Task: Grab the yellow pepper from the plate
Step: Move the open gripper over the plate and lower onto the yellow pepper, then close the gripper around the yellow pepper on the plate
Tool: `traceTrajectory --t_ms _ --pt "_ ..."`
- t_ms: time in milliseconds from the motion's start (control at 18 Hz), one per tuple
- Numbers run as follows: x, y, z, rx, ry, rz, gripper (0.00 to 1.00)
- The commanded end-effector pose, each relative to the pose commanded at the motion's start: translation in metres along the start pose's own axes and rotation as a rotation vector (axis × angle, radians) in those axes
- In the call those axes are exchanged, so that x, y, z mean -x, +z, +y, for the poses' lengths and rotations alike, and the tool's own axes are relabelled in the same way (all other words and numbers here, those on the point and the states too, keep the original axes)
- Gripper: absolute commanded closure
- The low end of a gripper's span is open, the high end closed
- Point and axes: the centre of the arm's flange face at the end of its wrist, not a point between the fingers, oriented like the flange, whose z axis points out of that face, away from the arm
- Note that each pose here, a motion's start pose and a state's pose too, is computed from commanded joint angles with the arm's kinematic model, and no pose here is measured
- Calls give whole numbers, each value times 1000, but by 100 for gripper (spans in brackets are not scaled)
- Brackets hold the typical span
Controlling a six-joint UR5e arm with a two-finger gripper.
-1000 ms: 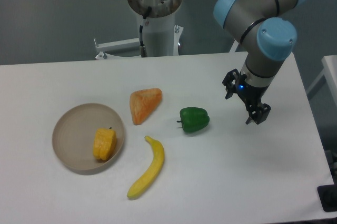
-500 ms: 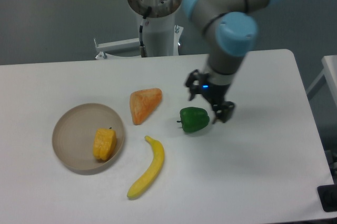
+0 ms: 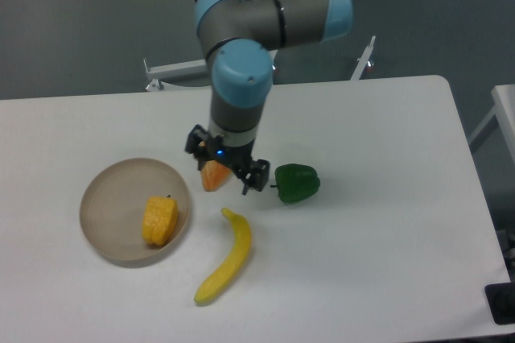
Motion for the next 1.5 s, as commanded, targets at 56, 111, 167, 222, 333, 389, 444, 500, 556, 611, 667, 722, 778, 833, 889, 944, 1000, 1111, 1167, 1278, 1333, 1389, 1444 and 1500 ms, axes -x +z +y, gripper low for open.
traceTrajectory --t_ms 56,111,167,222,333,389,444,500,556,611,667,722,778,833,889,944,1000,1111,1167,1278,1333,1389,1444,1500 --pt "-6 7 -6 -6 -36 -4 0" --pt "-13 15 -11 -6 -58 -7 0" --pt "-25 24 -15 9 -65 -12 0" --pt "-34 35 -19 30 -53 -21 0" --pt "-50 49 -24 52 -61 -23 0" --pt "-58 54 -26 59 -66 -21 0" --pt "-63 62 -28 70 -66 -17 0" --pt "-67 68 -29 78 -61 -16 0" --pt "-73 71 -30 82 -53 -14 0" --pt "-76 74 -31 87 -49 -12 0" --pt "-77 75 -31 88 -48 -10 0" --pt "-77 78 -32 91 -47 -11 0" --pt "-76 83 -32 97 -47 -9 0" --pt "-79 87 -33 103 -43 -7 0" --pt "-83 95 -35 111 -37 -4 0" --pt "-83 100 -35 119 -41 -2 0" --pt "-82 107 -36 127 -42 1 0" --pt "-81 109 -37 129 -43 0 0" --pt "-80 110 -37 131 -44 -4 0" --pt "-78 110 -37 140 -43 -32 5" --pt "-81 110 -38 140 -45 -36 29" --pt "-81 111 -38 141 -55 -36 51" --pt "-81 109 -38 138 -59 -37 70" --pt "-81 107 -38 137 -57 -38 92"
